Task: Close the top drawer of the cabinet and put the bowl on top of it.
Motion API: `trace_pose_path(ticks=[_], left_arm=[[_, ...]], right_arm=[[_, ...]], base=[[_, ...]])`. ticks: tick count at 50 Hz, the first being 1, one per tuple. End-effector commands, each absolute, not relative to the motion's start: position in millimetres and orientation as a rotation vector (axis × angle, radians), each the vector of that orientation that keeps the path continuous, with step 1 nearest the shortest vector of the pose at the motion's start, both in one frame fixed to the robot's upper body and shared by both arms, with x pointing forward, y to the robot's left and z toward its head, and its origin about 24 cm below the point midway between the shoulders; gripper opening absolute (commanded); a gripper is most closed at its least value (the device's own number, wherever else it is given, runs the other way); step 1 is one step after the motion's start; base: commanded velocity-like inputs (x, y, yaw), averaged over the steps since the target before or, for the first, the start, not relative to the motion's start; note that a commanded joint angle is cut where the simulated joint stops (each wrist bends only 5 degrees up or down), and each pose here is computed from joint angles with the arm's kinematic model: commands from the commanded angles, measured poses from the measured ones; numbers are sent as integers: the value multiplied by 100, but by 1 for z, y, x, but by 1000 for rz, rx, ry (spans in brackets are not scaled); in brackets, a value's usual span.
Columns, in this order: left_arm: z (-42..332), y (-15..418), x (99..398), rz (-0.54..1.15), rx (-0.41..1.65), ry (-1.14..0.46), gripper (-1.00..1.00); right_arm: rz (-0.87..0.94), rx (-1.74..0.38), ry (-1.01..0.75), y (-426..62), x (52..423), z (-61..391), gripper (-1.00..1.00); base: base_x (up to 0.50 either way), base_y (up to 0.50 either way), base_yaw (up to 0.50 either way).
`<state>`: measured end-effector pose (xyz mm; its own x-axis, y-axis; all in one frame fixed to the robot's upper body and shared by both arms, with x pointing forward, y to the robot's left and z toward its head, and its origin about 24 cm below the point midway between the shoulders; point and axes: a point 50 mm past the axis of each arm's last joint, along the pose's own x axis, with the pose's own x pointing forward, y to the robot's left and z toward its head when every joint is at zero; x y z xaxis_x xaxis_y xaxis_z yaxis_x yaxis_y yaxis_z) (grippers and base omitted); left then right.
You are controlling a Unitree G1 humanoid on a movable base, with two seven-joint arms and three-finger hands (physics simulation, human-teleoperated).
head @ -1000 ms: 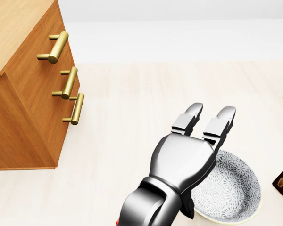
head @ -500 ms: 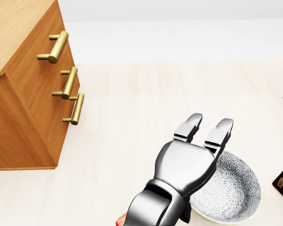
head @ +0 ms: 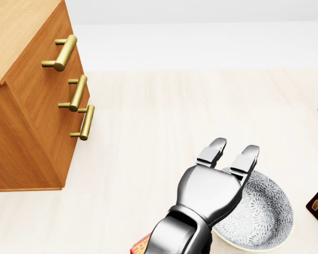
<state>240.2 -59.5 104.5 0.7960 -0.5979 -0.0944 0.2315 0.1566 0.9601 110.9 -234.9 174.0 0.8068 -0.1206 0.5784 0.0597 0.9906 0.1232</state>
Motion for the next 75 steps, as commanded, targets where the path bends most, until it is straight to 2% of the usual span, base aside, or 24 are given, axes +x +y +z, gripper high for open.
trace_pose_path(ticks=[1,27,36,50,75], left_arm=[[96,-62,244,-626,1312,-322,100],[85,-63,256,-641,1386,-292,100],[80,-66,250,-663,1386,-288,100],[73,-78,222,-730,1380,-326,100],[70,-76,232,-708,1376,-320,100]], right_arm=[[-94,99,-633,-235,110,175,100],[-88,101,-632,-235,109,175,100],[-96,101,-647,-237,107,177,100],[-96,99,-651,-238,106,178,100],[-87,95,-654,-237,105,178,100]], base=[[0,0,0],[0,0,0],[0,0,0],[0,0,0],[0,0,0]])
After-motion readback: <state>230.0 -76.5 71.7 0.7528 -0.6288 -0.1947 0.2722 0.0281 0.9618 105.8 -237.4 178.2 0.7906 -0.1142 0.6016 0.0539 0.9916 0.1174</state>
